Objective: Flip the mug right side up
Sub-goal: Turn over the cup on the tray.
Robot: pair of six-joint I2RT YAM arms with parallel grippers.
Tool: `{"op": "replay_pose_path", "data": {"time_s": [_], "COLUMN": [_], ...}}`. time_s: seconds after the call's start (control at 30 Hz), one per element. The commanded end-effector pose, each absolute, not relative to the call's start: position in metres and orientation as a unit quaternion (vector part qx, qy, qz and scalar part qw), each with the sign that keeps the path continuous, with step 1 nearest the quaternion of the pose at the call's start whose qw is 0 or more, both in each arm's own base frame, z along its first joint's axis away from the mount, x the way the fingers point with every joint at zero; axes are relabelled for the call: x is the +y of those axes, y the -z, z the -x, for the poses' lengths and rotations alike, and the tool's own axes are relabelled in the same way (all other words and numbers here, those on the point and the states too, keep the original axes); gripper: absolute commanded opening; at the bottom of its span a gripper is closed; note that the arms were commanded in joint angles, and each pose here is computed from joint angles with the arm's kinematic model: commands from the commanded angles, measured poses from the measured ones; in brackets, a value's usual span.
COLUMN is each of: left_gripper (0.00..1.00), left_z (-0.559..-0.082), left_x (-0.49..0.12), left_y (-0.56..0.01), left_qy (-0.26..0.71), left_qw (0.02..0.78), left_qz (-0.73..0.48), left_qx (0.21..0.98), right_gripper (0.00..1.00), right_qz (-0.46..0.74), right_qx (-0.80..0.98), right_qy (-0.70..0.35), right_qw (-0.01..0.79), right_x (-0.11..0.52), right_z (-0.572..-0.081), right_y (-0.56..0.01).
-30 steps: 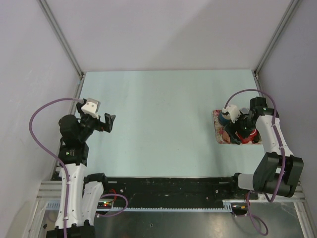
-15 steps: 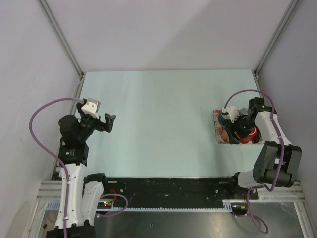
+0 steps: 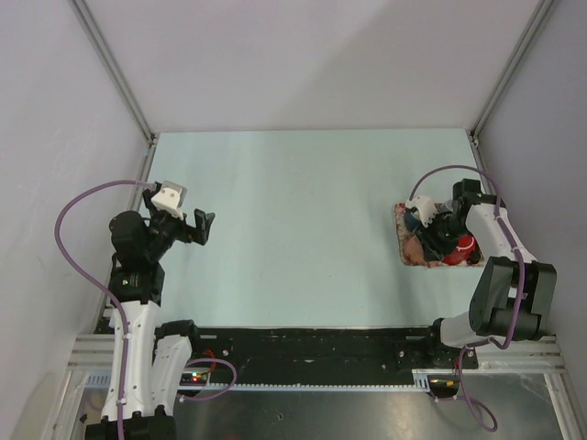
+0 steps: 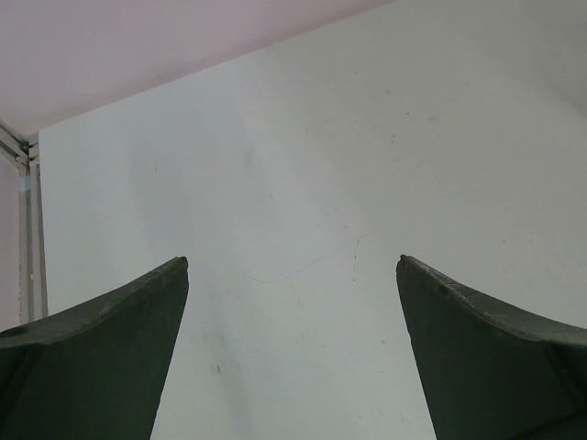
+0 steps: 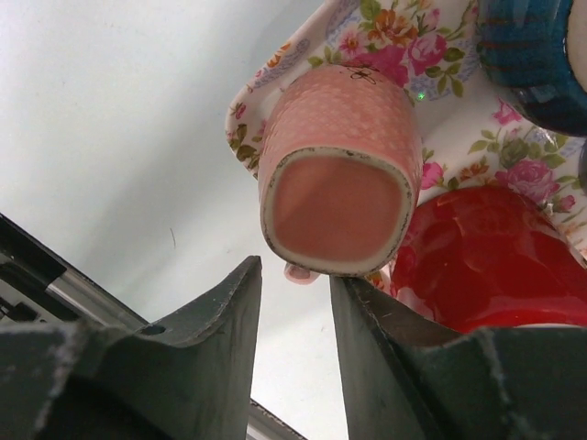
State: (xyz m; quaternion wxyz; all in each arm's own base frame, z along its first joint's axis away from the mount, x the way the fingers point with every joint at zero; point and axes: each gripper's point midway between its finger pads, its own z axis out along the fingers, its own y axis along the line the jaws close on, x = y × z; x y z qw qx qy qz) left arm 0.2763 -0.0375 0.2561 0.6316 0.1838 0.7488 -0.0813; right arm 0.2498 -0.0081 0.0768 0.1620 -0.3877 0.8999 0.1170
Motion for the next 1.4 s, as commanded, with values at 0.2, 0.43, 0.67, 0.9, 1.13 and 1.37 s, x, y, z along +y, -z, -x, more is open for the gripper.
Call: {"op": "replay_pose_path", "data": {"time_s": [0.2,0.43,0.67,0.9,1.13,1.37], "left_gripper": [0.98,0.98,0.98,0.99,0.98,0.98], "left_z": [-0.276,-0.276,-0.277,-0.277,-0.277,-0.277], "left_x": [-0.037,-0.038,-0.038,-0.038,-0.038,-0.038], "left_y": [-0.258,-0.257,-0.256,-0.256,-0.256,-0.257], "left_qy": [0.078,0.079,0.079,0.080,0.081,0.081], "left_qw": [0.638,0.637,0.636,0.635,0.635,0.636], "left_qz": [-0.193,-0.193,-0.193,-0.193,-0.192,-0.192], "left_qx": [0.742,0.742,0.743,0.744,0.743,0.743], "right_gripper": [0.41,0.43,0.43,0.39,0.11,0.00], "right_qz": [0.364,0.347,0.344,0.343,0.342,0.342], "right_qx": [0.910,0.915,0.916,0.916,0.915,0.909], "right_qy": [-0.087,-0.074,-0.079,-0.081,-0.082,-0.082], "right_qw": [0.181,0.191,0.190,0.189,0.197,0.224], "right_x": [-0.013,-0.016,-0.015,-0.014,-0.013,-0.008], "right_z": [-0.271,-0.279,-0.280,-0.279,-0.279,-0.279], "right_y": [-0.076,-0.070,-0.065,-0.061,-0.061,-0.067]}}
